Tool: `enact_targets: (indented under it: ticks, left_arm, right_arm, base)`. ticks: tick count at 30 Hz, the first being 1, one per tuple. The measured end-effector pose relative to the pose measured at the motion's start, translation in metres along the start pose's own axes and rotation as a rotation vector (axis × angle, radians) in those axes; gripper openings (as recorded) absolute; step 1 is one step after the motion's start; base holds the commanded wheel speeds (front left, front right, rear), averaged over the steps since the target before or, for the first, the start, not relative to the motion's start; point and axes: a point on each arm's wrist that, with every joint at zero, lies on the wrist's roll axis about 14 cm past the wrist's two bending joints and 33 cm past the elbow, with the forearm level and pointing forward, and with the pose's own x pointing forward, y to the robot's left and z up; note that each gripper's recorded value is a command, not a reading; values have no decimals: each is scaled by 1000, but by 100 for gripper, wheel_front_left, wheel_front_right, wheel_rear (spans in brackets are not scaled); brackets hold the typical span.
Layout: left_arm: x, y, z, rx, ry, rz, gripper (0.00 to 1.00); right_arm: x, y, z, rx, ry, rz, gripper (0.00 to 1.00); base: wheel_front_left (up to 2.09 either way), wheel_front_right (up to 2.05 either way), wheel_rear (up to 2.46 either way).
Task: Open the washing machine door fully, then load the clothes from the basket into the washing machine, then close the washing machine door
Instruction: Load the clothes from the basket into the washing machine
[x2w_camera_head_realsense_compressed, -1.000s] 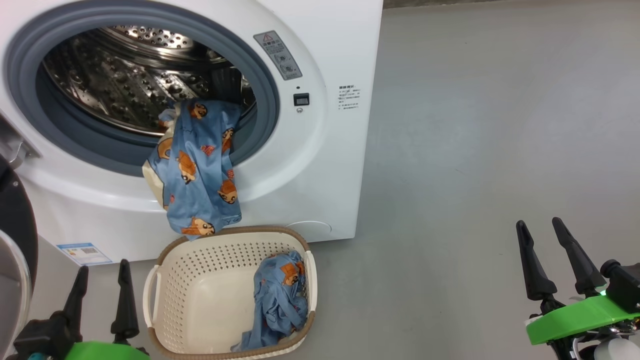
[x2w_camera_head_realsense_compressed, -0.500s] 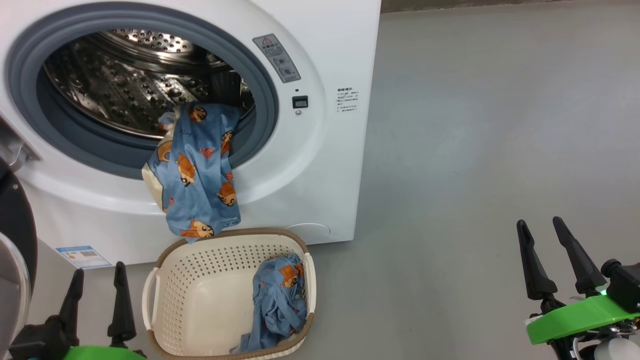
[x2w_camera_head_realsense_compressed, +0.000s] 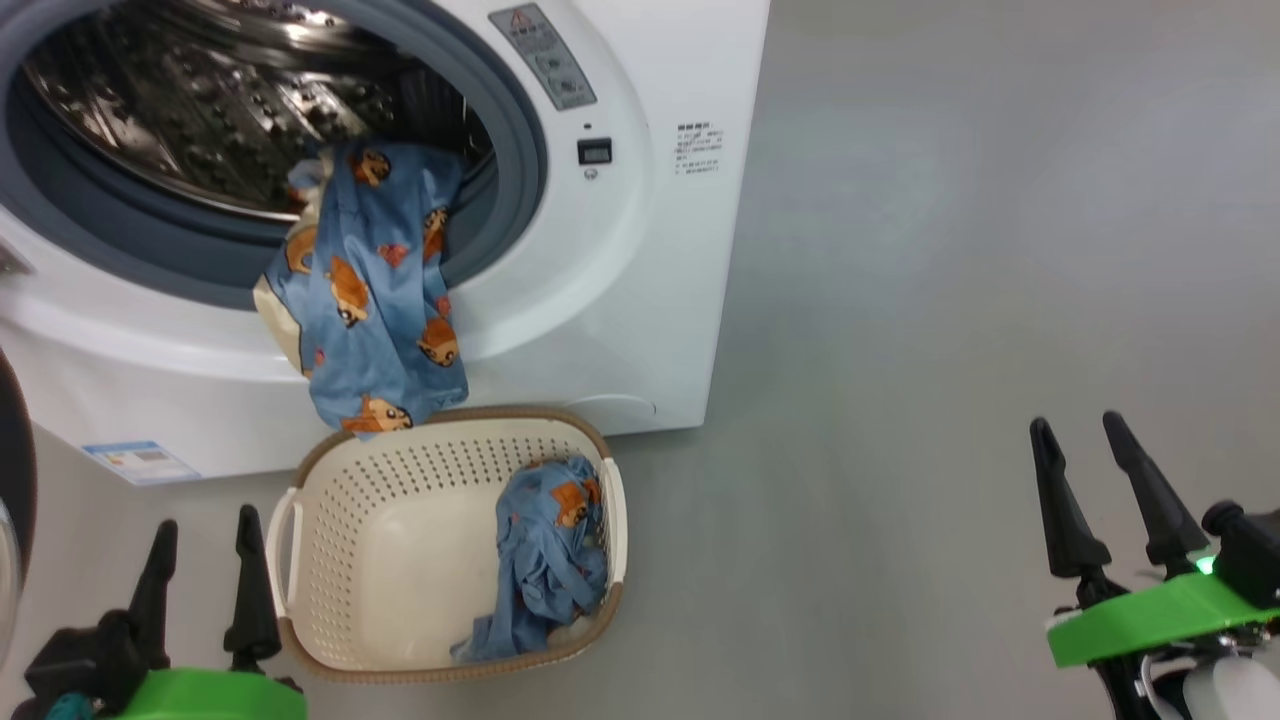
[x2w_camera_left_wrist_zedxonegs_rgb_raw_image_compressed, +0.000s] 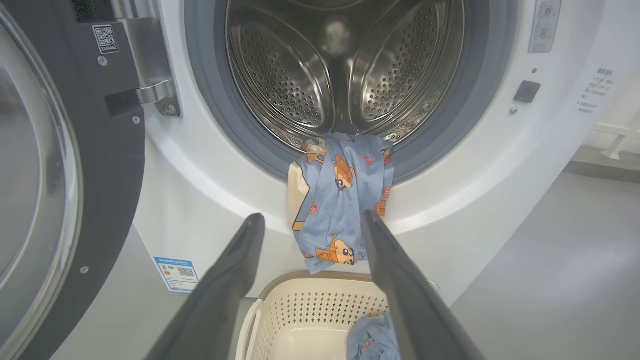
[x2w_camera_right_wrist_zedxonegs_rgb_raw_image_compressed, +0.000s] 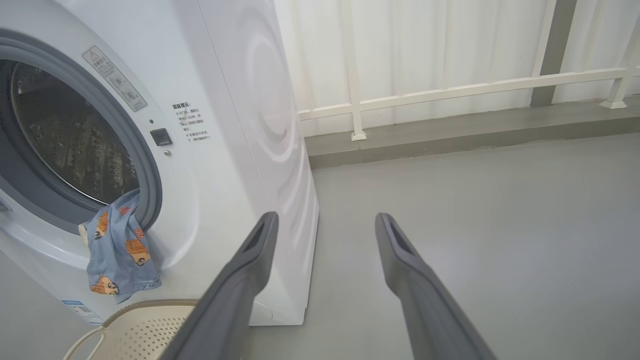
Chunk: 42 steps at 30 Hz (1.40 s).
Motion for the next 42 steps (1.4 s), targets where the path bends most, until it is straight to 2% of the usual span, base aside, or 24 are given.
enact_targets:
  ticks: [19,25,42]
  left_arm:
    - [79,-14,-56,-82,132,-24,100]
    - [108,-18,-78,-77,182,-41,100]
    - [170,-22,-118,-42,248,-89,100]
  right_arm:
    - [63,-2,-26,16,27,4,100]
    - [81,-3,-40,11,46,11,100]
    - [94,-19,-80,4,121,-22,100]
  base:
    - [0,0,0]
    - [0,0,0]
    - [0,0,0]
